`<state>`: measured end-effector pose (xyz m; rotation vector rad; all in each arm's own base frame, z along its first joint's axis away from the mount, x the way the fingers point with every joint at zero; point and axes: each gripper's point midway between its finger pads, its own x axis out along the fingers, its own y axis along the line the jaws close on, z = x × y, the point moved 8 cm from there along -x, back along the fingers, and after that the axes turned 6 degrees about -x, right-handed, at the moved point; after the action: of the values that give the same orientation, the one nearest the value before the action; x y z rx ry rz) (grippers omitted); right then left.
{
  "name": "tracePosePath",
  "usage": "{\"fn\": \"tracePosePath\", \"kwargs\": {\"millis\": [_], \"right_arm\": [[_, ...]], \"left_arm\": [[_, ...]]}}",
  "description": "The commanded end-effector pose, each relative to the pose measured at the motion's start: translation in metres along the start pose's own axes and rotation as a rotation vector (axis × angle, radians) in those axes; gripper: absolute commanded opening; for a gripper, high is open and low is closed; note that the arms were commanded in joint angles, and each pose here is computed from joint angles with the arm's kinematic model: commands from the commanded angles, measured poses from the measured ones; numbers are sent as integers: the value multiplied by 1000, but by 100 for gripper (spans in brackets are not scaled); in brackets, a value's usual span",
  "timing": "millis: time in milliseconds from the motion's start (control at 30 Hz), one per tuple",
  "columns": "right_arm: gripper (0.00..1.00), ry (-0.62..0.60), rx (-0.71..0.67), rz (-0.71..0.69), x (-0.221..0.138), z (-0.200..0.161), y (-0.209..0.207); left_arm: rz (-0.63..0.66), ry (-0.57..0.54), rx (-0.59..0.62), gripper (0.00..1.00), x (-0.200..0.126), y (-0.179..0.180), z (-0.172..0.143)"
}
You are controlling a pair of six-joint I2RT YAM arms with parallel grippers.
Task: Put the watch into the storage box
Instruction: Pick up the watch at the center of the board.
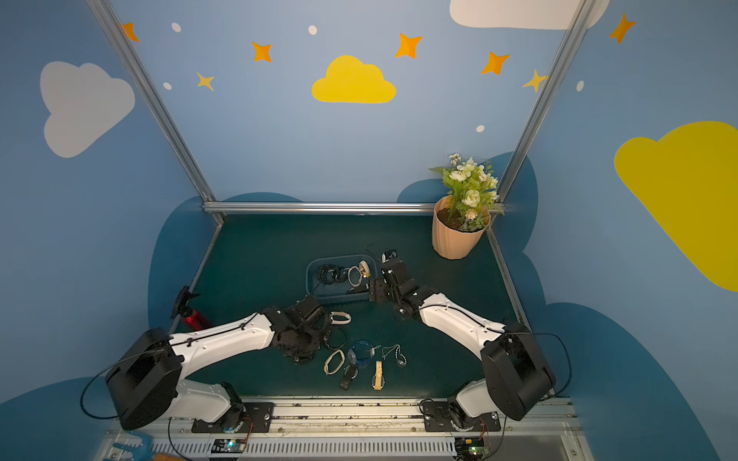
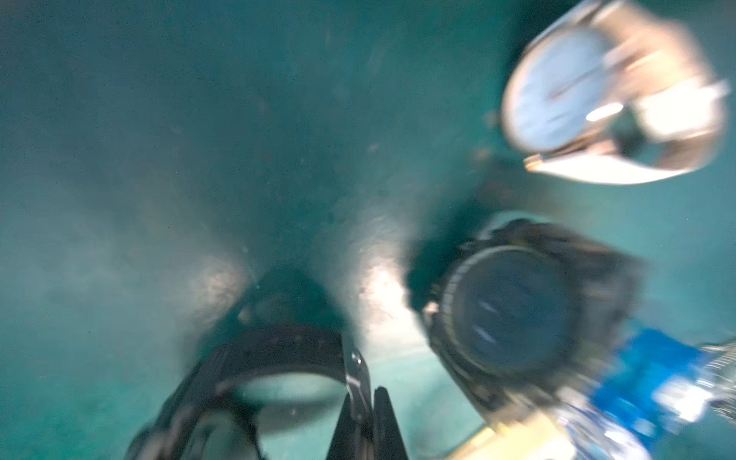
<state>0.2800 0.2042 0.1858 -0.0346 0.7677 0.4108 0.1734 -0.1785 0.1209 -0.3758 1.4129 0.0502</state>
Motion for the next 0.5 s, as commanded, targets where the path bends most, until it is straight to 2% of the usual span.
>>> {"fn": "tracePosePath", "kwargs": {"millis": [0,100,200,467], "right_arm": [[86,-53,-26,168,-13,9,16],[86,-87,-53,316,-23,6,27],[86,-117,-83,405,-32,1,36],[86,-125,-108,435,-42,-4,43]], "left_arm": [[-16,-76,49,4,-25,-3,13],[-57,-123,67,4,-42,-9,26],[-100,-172,82,4,-53,-19,44],[-233,-312,184,4,-78,-75,100]]}}
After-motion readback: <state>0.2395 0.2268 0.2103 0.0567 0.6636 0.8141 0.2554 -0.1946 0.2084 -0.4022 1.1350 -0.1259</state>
